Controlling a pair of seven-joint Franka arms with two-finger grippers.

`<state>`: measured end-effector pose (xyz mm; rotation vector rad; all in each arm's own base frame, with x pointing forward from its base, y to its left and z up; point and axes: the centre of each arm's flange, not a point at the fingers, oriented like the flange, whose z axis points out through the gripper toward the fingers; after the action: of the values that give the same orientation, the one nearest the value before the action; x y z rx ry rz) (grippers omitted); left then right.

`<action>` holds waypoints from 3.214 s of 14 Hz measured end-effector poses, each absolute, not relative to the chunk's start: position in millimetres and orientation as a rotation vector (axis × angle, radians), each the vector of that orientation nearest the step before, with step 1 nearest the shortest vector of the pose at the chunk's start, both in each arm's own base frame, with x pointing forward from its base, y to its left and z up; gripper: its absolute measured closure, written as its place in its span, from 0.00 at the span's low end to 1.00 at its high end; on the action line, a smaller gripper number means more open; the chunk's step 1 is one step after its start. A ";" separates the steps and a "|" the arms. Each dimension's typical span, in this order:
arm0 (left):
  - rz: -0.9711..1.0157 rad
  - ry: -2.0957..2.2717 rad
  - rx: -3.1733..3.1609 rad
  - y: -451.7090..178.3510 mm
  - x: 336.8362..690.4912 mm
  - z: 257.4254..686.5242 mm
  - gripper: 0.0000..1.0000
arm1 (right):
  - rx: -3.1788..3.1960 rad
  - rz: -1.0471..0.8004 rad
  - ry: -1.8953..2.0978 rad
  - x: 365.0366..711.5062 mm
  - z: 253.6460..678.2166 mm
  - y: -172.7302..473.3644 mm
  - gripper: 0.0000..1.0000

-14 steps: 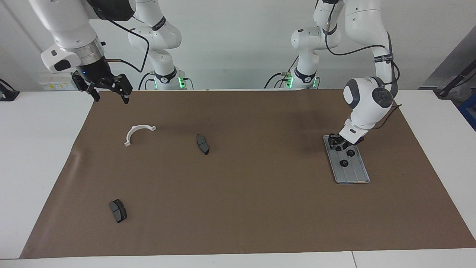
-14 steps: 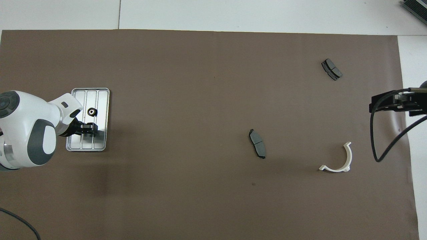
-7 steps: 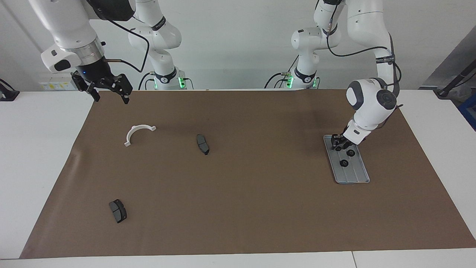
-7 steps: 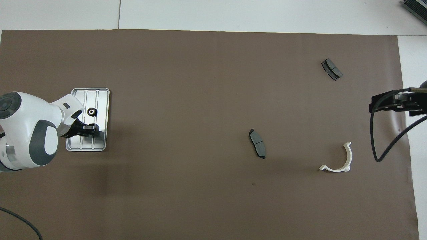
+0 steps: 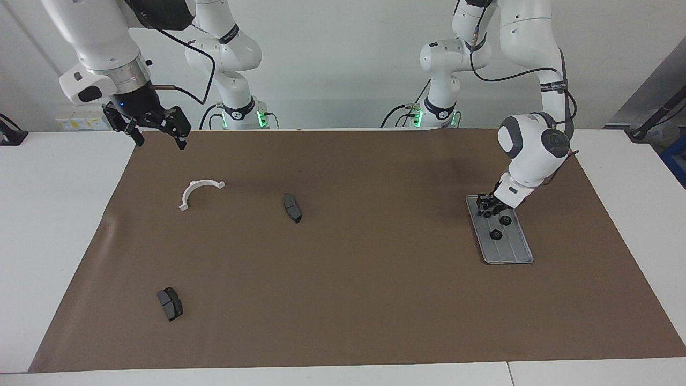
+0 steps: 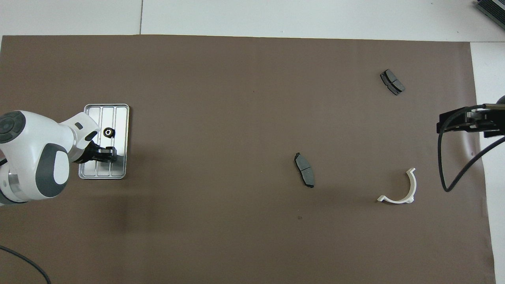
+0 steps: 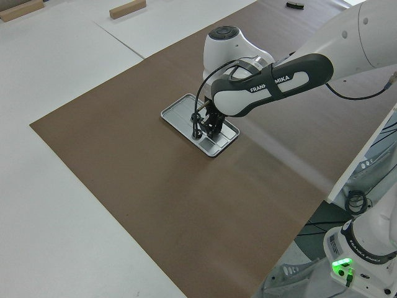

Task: Place bearing gear from tray to pile
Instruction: 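Reach the left gripper into the silver tray and grasp a black bearing, then carry the bearing with the left gripper to mid-table and release it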

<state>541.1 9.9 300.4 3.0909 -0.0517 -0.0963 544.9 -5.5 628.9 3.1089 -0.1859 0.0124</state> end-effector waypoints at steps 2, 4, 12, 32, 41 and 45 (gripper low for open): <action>-0.095 -0.050 3.091 10.4 541.1 300.8 0.59 | 3.109 0.012 -0.186 544.9 628.9 -5.5 0.00; -0.093 -0.050 3.091 10.7 541.2 301.1 0.64 | 3.109 0.012 -0.186 544.9 628.9 -5.5 0.00; -0.090 -0.049 3.092 10.8 541.4 301.6 0.75 | 3.109 0.012 -0.186 544.9 628.8 -5.5 0.00; 0.026 0.096 3.015 -246.8 535.1 352.8 0.74 | 3.108 0.000 -0.190 544.6 625.1 -7.0 0.00; 0.079 0.030 2.980 -358.7 489.8 331.4 0.74 | 3.109 -0.001 -0.190 544.6 624.7 -7.0 0.00; 0.081 0.006 2.975 -377.7 492.0 326.4 0.69 | 3.109 -0.006 -0.190 544.5 623.2 -6.9 0.00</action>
<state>492.0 -377.7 326.4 2.9752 0.0055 0.0811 544.5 -6.9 623.2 3.1085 -0.1896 -0.0061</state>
